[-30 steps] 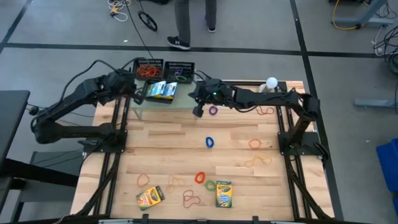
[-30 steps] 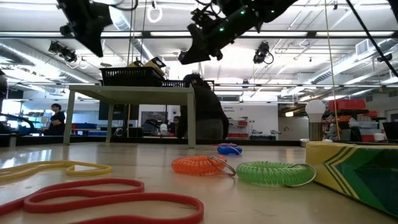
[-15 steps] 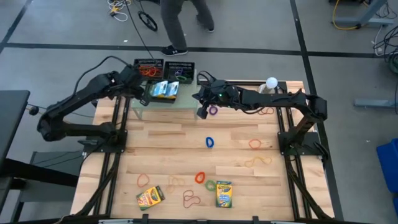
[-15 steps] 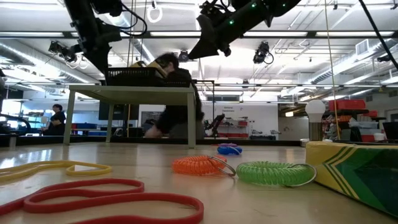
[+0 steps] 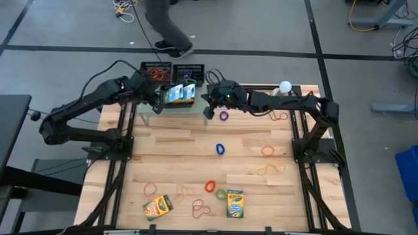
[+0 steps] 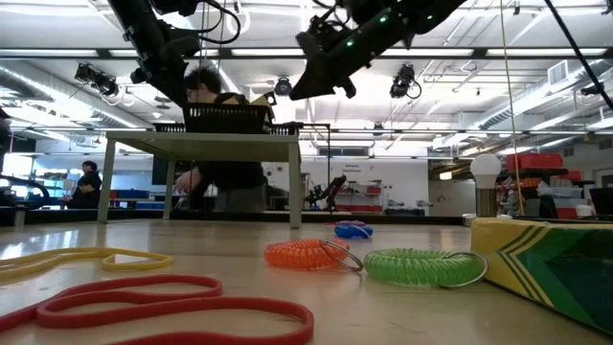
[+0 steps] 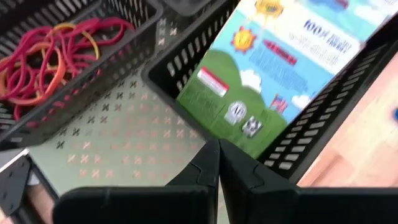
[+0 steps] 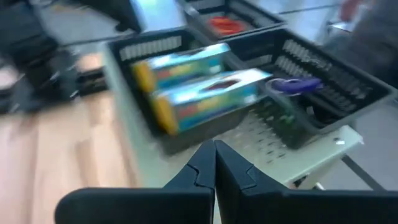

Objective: Pick & Place Office Desk Supplies
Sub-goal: Adjust the bottom black bin on the shelf

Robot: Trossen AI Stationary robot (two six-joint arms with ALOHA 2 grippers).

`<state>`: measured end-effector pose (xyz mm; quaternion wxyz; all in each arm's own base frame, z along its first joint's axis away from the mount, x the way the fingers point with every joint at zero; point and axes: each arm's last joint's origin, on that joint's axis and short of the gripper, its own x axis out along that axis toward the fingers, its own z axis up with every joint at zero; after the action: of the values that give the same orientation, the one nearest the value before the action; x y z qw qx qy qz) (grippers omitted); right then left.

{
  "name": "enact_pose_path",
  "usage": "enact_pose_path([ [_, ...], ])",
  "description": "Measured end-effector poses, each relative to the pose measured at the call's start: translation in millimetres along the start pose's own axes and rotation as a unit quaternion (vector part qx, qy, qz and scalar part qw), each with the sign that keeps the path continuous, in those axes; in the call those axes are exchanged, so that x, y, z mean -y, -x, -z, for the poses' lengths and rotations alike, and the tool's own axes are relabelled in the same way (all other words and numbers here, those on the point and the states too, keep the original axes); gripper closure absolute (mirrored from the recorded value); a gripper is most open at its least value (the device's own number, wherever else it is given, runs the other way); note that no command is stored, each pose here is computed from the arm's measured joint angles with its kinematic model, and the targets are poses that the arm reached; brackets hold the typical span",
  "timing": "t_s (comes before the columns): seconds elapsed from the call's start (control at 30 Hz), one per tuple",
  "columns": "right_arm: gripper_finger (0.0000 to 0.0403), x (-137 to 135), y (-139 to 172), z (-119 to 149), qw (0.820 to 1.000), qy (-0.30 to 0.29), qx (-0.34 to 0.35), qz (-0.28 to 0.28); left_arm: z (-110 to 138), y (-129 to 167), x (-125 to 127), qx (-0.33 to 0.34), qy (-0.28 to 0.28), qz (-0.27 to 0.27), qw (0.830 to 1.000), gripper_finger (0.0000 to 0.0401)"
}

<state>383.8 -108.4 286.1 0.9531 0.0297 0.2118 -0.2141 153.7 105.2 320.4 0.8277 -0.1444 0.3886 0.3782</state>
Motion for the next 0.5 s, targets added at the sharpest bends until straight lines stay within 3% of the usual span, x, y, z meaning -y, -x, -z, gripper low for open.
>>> enact_pose_path([
  [0.2,0.0401,16.9,-23.1,-7.2,0.998,-0.019,-0.034,0.050,-4.6,-5.8,2.3,0.007,-0.007,0.006,1.000,0.0390],
  [0.5,0.0401,14.3,-49.2,-8.1,0.998,-0.019,-0.053,-0.004,-7.2,-10.9,3.9,0.006,-0.013,0.008,1.000,0.0390],
])
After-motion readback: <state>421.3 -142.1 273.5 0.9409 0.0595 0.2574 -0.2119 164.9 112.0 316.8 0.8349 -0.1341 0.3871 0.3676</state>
